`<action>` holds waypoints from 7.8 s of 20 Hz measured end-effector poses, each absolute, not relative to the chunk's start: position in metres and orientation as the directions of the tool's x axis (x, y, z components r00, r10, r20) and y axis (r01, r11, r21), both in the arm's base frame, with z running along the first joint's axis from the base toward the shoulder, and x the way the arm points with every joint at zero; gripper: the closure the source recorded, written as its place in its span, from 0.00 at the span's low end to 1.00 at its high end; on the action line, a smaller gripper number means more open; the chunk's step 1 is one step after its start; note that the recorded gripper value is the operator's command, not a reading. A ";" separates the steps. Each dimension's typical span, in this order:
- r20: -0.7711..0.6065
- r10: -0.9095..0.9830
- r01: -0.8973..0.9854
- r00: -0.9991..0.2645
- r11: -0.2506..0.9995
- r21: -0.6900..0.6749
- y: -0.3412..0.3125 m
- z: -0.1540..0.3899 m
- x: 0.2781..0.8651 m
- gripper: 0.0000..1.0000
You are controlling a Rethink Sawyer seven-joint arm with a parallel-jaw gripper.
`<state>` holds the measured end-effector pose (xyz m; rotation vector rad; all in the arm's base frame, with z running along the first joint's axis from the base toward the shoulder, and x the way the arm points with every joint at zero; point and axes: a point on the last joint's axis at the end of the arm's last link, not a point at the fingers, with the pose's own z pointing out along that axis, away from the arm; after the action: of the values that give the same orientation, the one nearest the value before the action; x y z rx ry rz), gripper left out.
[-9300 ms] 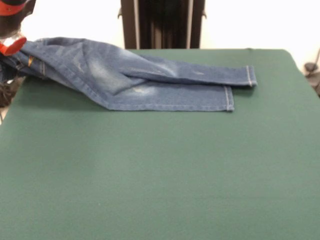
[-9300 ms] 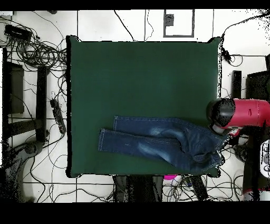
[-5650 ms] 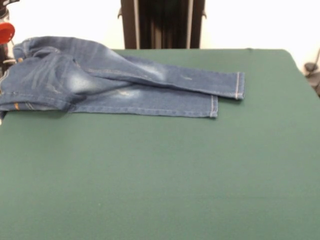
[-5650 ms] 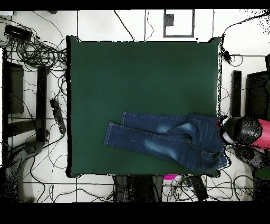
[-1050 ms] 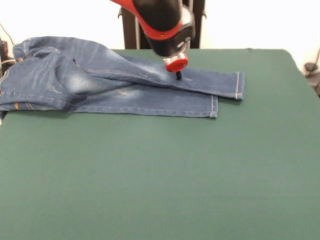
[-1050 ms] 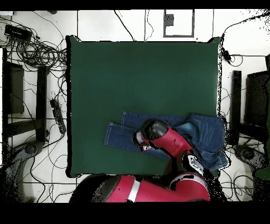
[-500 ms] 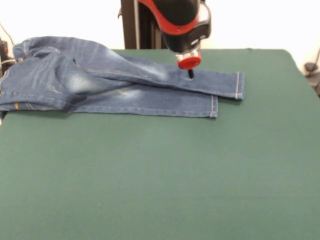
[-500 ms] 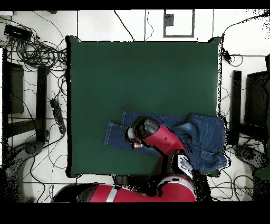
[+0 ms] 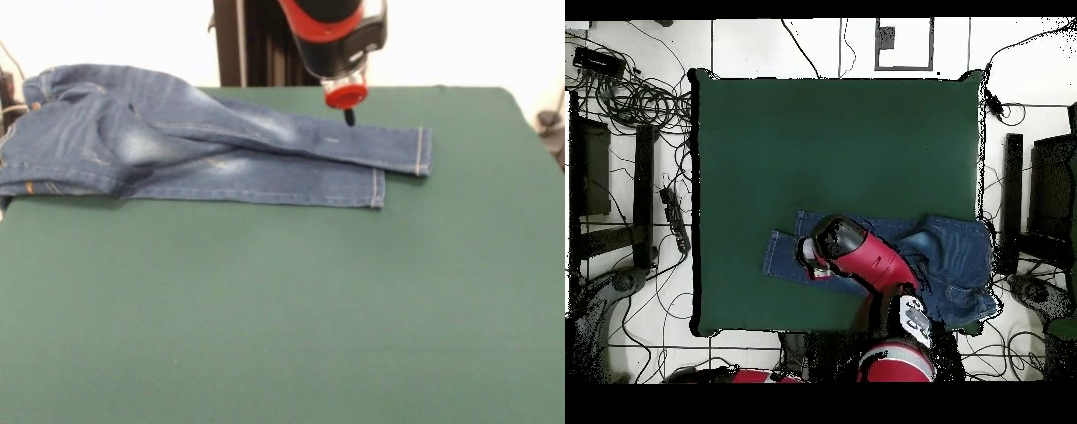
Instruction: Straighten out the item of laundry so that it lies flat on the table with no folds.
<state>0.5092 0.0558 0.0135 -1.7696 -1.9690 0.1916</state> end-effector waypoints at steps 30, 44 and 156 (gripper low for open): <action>0.177 0.977 0.946 0.121 -0.060 -0.318 0.071 -0.041 0.507 0.00; 0.219 0.961 0.935 0.170 -0.086 -0.345 0.096 -0.036 0.497 0.00; 0.028 0.770 0.764 0.637 -0.626 -0.158 0.347 -0.038 0.331 0.00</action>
<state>0.3310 0.3470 -0.0376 -2.6997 -1.2746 0.0627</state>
